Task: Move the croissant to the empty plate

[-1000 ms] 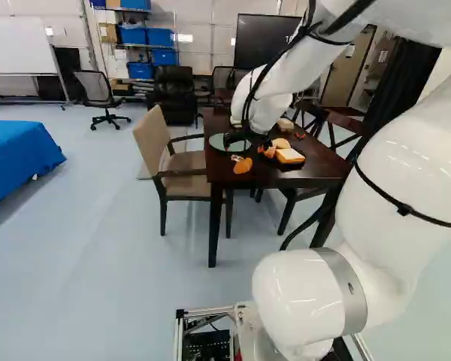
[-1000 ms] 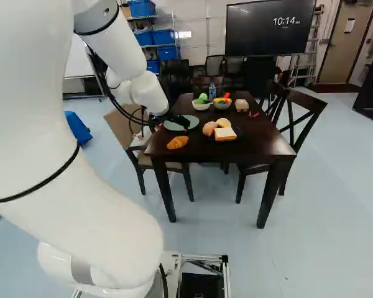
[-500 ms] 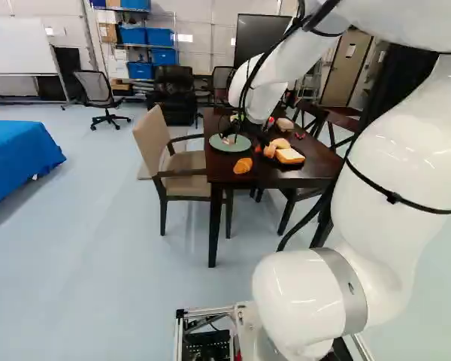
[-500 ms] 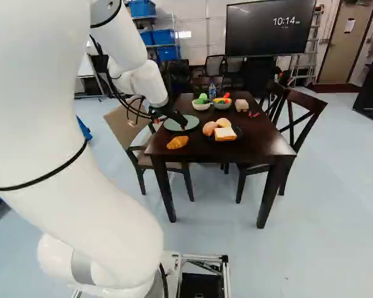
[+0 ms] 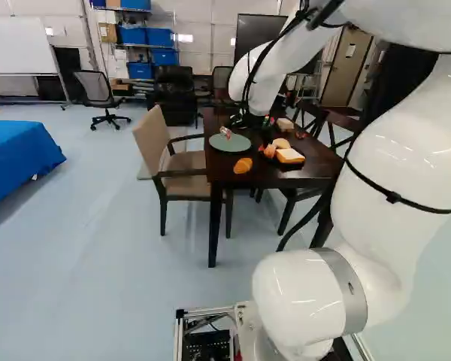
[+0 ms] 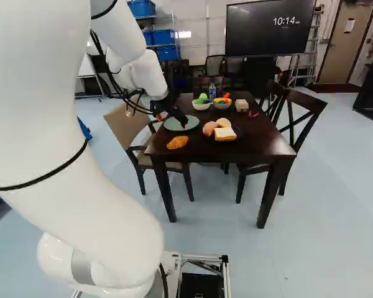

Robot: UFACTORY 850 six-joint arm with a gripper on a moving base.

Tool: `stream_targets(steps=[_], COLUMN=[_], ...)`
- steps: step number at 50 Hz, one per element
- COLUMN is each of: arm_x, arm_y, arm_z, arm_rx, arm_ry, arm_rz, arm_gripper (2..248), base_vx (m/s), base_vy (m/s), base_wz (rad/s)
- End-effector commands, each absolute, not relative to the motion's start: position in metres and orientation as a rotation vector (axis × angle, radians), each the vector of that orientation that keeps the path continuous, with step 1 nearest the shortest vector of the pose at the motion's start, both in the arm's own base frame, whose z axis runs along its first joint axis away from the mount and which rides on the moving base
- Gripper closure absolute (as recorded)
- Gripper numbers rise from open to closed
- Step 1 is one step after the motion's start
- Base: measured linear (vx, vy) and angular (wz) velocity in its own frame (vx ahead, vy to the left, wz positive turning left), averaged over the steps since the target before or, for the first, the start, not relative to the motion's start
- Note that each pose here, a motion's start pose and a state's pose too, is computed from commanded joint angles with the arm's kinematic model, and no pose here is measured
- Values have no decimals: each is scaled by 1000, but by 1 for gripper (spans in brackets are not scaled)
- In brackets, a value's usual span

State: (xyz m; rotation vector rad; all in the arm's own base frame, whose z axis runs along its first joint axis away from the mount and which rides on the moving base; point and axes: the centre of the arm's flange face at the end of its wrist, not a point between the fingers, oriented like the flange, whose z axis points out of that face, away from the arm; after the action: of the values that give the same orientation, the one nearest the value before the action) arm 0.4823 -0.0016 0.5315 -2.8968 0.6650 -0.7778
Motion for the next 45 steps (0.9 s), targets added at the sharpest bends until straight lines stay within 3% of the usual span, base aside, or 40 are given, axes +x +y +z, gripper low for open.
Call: stream_targets(steps=[45], arm_x=[496], arm_y=[21], arm_z=[577], arm_rx=[-3098], arm_ry=[817], arm_rz=[-726], arm_gripper=[3], base_vx=[0], base_vy=[0], base_wz=[0])
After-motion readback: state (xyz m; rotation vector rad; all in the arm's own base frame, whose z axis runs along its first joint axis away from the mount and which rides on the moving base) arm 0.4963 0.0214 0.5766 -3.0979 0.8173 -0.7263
